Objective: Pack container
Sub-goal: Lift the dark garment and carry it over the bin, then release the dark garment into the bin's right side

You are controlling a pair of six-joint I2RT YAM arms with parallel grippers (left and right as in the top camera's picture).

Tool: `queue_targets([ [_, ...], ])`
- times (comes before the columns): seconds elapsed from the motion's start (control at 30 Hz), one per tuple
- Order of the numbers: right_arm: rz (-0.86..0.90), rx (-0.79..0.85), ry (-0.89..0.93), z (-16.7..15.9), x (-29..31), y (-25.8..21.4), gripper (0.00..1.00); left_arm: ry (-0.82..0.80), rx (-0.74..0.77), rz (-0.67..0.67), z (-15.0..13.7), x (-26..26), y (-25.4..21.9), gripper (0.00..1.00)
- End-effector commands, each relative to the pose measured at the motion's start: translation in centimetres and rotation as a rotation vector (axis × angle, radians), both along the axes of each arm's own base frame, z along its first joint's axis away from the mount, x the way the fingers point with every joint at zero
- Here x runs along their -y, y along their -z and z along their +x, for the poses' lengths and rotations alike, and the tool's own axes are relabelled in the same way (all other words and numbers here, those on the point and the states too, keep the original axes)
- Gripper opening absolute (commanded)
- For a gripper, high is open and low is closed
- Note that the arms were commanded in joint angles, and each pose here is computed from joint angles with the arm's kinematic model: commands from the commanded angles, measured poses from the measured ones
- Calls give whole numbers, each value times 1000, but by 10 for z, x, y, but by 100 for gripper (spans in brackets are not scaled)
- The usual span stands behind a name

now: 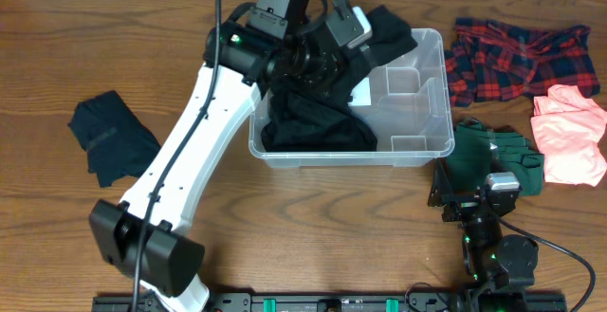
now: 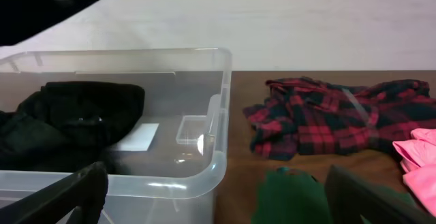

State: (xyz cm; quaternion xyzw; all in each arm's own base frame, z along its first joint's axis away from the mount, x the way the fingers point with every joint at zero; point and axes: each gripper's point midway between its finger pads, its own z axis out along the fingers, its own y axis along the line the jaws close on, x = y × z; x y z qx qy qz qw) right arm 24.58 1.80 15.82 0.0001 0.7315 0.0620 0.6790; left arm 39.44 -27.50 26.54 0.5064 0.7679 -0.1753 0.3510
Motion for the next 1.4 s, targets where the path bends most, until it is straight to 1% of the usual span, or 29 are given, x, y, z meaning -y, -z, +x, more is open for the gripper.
queue_targets([
  [0.0, 9, -1, 9, 0, 2, 0, 99, 111, 20, -31, 4, 22, 10, 6],
  [0.13, -1, -3, 31, 0, 6, 1, 99, 205, 40, 10, 7, 38, 37, 6],
  [0.27, -93, 2, 43, 0, 9, 1, 99, 274, 69, 48, 12, 52, 62, 6],
  [0.37, -151, 6, 39, 0, 9, 1, 99, 278, 94, 45, 23, 58, 72, 6],
  [0.47, -160, 5, 48, 0, 11, 2, 99, 278, 116, 36, 32, 64, 78, 6],
  [0.53, -163, 3, 62, 0, 13, 2, 100, 290, 122, 43, 33, 65, 83, 6],
  [0.7, -233, 6, 62, 0, 14, 2, 99, 334, 117, 73, 34, 69, 105, 6],
  [0.87, -233, 5, 71, 0, 16, 2, 99, 345, 108, 79, 34, 75, 118, 8],
  [0.9, -233, 6, 70, 0, 16, 2, 99, 345, 109, 79, 34, 75, 118, 13],
  [0.93, -233, 6, 70, 0, 16, 2, 99, 344, 112, 77, 35, 75, 118, 21],
  [1.0, -233, 6, 70, 0, 16, 2, 99, 340, 118, 81, 36, 75, 118, 25],
  [1.03, -232, 6, 70, 0, 16, 2, 99, 336, 121, 86, 37, 74, 118, 32],
  [1.07, -232, 6, 70, 0, 16, 2, 99, 330, 123, 90, 38, 74, 118, 48],
  [1.1, -232, 6, 70, 0, 16, 2, 99, 318, 121, 94, 40, 73, 118, 59],
  [1.13, -232, 6, 70, 0, 16, 2, 99, 314, 119, 95, 40, 73, 119, 64],
  [1.2, -232, 6, 70, 0, 16, 2, 99, 310, 122, 92, 40, 73, 116, 72],
  [1.27, -232, 6, 70, 0, 16, 2, 99, 292, 141, 84, 44, 72, 108, 74],
  [1.37, -232, 6, 70, 0, 16, 2, 99, 192, 190, 66, 60, 65, 84, 75],
])
